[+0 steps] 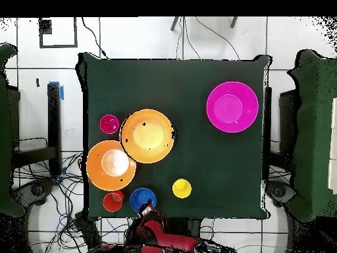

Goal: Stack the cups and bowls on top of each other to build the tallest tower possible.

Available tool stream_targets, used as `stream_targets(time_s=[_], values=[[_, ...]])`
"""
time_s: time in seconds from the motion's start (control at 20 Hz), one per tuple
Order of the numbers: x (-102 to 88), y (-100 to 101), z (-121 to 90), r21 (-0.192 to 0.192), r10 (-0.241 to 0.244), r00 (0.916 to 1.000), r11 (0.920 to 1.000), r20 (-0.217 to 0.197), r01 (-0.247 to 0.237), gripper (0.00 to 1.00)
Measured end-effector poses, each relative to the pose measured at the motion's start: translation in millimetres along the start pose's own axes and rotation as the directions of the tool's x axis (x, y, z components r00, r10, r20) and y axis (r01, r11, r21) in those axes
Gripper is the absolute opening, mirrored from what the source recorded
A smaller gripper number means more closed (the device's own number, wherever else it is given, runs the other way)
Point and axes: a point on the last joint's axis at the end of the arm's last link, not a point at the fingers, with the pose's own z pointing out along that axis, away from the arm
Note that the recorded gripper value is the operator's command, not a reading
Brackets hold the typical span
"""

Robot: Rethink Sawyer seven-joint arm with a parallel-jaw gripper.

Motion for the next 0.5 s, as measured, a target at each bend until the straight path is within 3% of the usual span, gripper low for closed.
stream_targets(time_s=[0.5], values=[[-0.1, 0.4, 10.8, -0.002, -0.004, 1.0, 1.0, -0.005, 0.004, 1.0]])
